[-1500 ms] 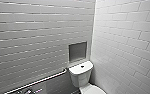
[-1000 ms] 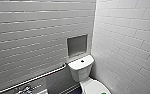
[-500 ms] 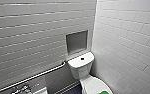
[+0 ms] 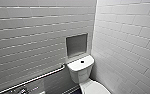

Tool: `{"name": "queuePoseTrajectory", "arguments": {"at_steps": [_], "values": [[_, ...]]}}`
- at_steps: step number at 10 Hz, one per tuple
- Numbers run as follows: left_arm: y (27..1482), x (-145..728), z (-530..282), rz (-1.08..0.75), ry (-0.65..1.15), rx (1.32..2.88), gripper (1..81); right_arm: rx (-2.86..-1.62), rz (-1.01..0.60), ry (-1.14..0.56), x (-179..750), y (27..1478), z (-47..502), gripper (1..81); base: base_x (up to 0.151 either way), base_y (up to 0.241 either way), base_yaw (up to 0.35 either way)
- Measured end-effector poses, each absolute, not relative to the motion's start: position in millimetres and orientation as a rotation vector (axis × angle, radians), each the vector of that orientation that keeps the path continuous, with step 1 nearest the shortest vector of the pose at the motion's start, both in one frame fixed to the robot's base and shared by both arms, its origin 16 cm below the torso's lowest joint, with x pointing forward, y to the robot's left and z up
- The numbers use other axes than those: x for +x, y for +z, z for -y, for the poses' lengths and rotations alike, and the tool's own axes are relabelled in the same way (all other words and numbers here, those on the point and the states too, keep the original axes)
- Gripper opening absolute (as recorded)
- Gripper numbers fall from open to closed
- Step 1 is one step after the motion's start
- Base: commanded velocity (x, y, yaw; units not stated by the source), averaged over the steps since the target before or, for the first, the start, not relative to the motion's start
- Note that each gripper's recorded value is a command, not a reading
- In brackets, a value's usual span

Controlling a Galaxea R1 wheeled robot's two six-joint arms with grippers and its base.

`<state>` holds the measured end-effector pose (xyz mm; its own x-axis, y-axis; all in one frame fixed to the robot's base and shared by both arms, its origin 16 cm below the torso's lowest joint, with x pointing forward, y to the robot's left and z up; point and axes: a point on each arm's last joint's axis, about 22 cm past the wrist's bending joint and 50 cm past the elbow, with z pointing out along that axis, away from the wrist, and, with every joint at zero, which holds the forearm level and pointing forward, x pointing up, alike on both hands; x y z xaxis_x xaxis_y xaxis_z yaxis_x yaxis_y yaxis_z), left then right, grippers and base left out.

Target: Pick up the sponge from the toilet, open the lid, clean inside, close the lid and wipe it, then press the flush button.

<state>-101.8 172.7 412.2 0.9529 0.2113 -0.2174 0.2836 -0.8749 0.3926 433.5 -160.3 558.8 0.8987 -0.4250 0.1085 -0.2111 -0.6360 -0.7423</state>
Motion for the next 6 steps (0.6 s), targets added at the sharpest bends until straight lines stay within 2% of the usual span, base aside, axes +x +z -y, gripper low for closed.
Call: {"name": "queuePoseTrajectory", "arguments": {"at_steps": [3,6], "values": [[403,-114,-151,-0.368,-0.301,2.664,81.1,-2.320,-0.563,-0.295,443,507,173,81.1,0.000,0.000,0.000],[388,-120,-163,-0.384,-0.370,2.693,81.1,-2.310,-0.678,-0.233,460,465,175,81.1,0.000,0.000,0.000]]}}
